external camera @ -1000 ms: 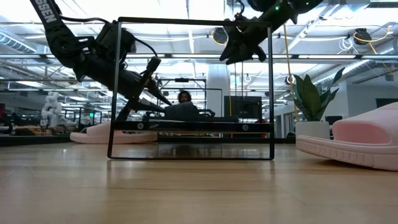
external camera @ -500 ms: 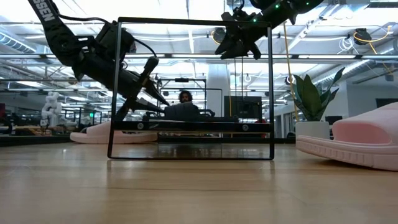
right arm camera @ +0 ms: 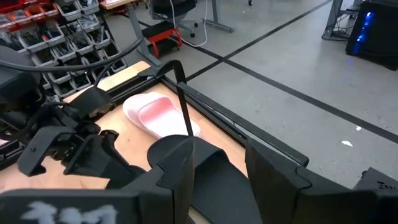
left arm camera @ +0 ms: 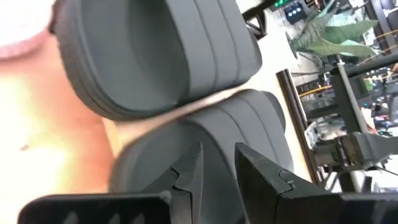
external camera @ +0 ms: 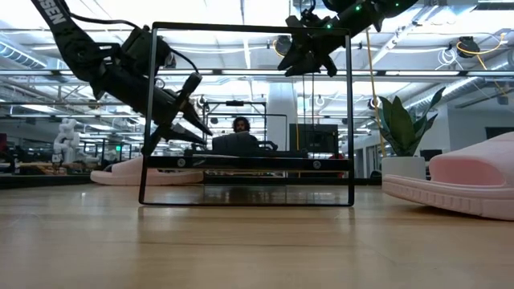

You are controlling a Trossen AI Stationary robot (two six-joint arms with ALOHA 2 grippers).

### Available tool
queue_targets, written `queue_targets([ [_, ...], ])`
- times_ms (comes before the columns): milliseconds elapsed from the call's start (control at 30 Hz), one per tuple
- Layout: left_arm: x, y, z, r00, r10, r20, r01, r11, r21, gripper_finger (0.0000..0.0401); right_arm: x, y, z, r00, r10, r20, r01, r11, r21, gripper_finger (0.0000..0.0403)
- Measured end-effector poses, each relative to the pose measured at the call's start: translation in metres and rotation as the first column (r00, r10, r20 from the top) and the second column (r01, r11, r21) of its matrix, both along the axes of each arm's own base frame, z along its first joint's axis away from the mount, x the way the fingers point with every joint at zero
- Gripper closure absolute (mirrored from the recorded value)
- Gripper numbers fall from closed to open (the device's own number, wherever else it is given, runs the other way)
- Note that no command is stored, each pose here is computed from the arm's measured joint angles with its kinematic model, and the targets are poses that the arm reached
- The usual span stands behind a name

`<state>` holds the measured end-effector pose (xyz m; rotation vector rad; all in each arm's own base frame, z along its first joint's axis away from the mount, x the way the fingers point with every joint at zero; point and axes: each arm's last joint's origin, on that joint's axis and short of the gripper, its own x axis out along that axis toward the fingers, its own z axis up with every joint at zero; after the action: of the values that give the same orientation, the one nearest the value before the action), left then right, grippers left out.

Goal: Pick and place slides into the shelf
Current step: Put the top pink slipper on the shelf

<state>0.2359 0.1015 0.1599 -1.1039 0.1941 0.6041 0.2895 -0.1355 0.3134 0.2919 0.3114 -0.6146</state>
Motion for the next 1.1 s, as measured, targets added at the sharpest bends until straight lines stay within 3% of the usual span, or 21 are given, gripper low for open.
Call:
queue_targets([
  [100, -0.004, 0.006, 0.002, 1.0, 0.016, -0.007, -0.016, 1.0, 0.017, 0.0313, 0.0, 0.0, 0.0, 1.0, 0.0, 0.0, 0.0, 1.0, 0.0, 0.0268],
  [300, -0.029, 0.018, 0.031, 0.998, 0.07, 0.011, -0.07, 0.991, 0.112, 0.0313, 0.0, 0.0, 0.0, 1.0, 0.0, 0.0, 0.0, 1.0, 0.0, 0.0268],
  [433, -0.057, 0.014, 0.043, 0.989, 0.109, -0.097, -0.097, 0.988, 0.123, 0.0313, 0.0, 0.0, 0.0, 1.0, 0.002, -0.001, -0.002, 1.0, -0.004, 0.0268],
  [600, -0.091, -0.003, 0.047, 0.939, 0.205, -0.275, -0.174, 0.976, 0.134, 0.0313, 0.001, 0.0, 0.002, 1.0, 0.005, 0.014, -0.005, 1.0, -0.019, 0.0268],
  [733, -0.108, -0.011, 0.051, 0.907, 0.271, -0.322, -0.232, 0.96, 0.156, 0.0313, 0.002, -0.001, 0.004, 1.0, 0.018, 0.018, -0.017, 0.998, -0.057, 0.0268],
  [1100, -0.119, -0.008, 0.039, 0.808, 0.389, -0.443, -0.384, 0.917, 0.103, 0.0313, 0.002, -0.001, 0.004, 1.0, 0.021, 0.014, -0.02, 0.998, -0.063, 0.0268],
])
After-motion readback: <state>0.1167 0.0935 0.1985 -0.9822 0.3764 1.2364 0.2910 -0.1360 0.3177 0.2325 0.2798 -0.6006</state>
